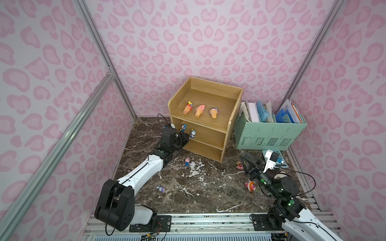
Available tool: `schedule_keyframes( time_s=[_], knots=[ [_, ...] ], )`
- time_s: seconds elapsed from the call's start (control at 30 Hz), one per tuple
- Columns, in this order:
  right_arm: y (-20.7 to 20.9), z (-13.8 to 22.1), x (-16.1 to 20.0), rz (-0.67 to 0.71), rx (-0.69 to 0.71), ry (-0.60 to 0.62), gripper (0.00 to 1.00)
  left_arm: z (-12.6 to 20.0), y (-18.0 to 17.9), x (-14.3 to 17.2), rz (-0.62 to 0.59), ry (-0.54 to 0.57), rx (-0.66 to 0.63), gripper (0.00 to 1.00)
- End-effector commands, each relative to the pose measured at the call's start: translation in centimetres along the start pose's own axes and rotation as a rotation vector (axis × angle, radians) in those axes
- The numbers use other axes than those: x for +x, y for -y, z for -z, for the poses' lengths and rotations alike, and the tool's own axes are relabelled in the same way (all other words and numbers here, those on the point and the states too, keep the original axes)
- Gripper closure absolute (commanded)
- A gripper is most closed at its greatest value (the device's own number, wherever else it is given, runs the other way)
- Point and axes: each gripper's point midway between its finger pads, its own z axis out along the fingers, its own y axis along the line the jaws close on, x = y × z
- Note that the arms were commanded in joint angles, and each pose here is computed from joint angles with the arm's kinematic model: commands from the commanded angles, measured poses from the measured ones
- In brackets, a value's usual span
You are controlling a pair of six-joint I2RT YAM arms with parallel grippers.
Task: Organize plastic toys on shelves
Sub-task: Adjust the plastic toy on the shelf.
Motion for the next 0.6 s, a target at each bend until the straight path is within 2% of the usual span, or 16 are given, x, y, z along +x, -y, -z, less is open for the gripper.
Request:
schedule_keyframes(
  time_s=[0.0, 0.3, 0.57],
  knots=[
    [-0.2, 0.0, -0.6, 0.008, -0.004, 0.019, 0.41, 1.2, 0.5, -0.4, -0.041, 0.022, 0.019, 0.88],
    [-0.4, -0.2, -0.4, 0.003, -0.016, 0.011, 0.41, 0.8, 2.7, 0.9, -0.058, -0.050, 0.122, 0.85],
    [-0.3, -0.1, -0.5, 0.006, -0.008, 0.014, 0.41, -0.4, 3.2, 0.9, -0.064, -0.051, 0.119, 0.88]
  ],
)
